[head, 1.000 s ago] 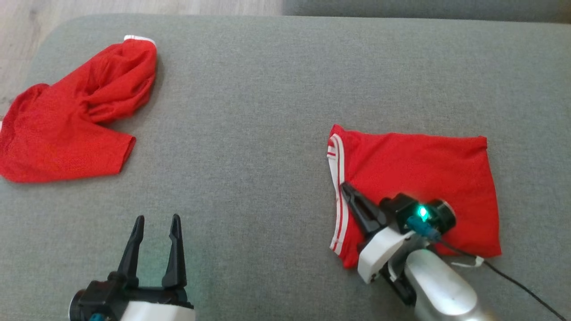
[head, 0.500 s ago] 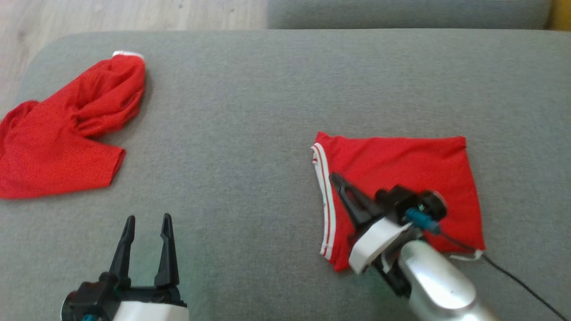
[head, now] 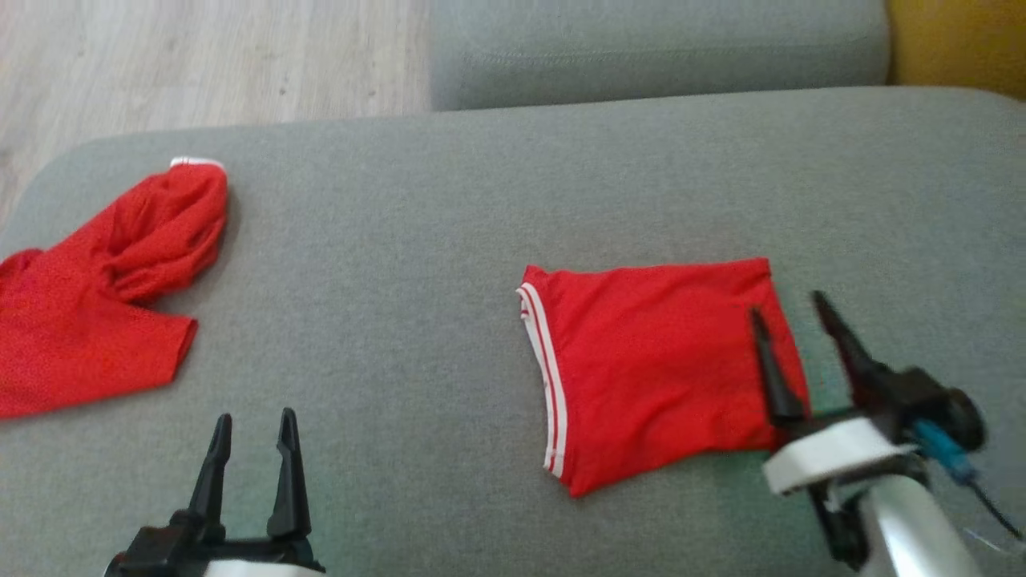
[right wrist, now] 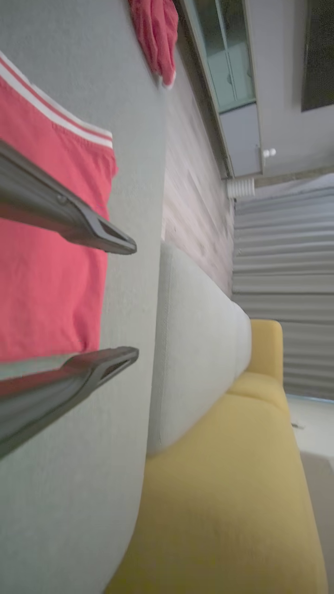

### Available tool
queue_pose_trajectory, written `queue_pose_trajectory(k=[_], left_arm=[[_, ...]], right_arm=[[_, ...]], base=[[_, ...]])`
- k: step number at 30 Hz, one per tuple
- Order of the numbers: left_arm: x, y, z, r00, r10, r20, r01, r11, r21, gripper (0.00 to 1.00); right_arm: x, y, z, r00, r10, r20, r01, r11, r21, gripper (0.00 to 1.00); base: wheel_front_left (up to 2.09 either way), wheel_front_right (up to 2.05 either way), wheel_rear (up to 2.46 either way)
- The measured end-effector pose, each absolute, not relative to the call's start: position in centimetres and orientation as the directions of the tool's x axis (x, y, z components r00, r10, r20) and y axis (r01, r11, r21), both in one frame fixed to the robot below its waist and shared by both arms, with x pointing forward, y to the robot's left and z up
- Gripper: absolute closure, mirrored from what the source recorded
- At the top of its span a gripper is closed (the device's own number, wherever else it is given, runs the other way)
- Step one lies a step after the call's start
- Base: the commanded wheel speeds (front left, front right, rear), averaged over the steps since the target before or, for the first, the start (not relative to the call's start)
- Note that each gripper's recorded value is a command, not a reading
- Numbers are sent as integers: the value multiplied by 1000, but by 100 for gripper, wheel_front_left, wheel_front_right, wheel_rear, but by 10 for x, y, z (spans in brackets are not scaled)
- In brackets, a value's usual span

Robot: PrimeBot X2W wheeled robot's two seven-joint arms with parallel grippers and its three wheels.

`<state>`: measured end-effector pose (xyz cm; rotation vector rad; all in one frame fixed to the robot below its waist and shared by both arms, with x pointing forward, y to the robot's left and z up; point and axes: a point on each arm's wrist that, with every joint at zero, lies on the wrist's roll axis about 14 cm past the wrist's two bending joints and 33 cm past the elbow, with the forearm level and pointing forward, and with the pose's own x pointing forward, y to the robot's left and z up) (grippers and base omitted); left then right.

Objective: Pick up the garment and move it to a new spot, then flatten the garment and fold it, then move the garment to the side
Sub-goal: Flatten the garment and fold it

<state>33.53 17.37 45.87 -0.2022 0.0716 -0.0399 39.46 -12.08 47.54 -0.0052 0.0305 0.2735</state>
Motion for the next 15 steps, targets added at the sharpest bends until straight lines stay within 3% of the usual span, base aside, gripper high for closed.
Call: queue_pose_trajectory(k=[5,15], left_arm=[[332,170,454,995,-62,-83,44,978,-202,0],[327,171,445,992,-64,-110,40,978,-205,0]], right_arm=[[378,-161,480,988,156,-13,-156,988,-4,0],[355,-169,461,989,129,-71,-129,992,11,0]], base=[[0,0,0],[0,0,0]])
